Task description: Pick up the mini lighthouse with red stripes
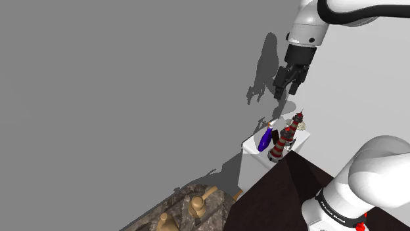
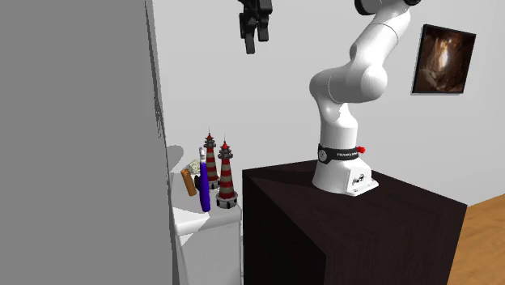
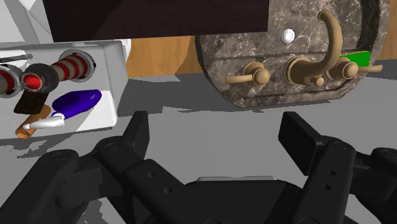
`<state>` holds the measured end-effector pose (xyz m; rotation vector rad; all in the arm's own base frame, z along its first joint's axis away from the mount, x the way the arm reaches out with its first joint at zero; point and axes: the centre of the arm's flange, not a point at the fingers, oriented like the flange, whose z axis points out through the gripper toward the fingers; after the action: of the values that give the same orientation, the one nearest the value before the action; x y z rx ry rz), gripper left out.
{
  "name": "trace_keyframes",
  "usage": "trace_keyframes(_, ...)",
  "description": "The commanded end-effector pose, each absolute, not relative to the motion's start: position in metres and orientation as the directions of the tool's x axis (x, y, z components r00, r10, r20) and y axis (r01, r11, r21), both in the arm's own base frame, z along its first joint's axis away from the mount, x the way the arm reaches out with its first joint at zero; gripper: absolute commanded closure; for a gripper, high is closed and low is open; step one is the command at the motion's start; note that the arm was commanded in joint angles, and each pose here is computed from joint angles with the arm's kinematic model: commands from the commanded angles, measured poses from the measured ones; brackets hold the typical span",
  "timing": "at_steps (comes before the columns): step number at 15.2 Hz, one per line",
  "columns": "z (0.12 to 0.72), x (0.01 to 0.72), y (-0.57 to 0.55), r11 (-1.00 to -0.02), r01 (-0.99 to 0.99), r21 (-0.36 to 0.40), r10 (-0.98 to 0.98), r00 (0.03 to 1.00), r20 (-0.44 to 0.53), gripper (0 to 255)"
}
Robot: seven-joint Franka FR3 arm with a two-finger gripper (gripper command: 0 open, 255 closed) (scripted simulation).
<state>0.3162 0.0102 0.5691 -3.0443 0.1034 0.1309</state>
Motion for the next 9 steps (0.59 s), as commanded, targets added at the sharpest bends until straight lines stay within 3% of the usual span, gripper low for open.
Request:
trace_keyframes(1,0.569,0.316,0.010,-0.993,-0.072,-0.090,-0.064,0.994,-0.089,0)
trace_keyframes(9,0.488,0.334,-0.048,-0.995,-0.092,-0.037,-0.088,0.990,-0.107,0)
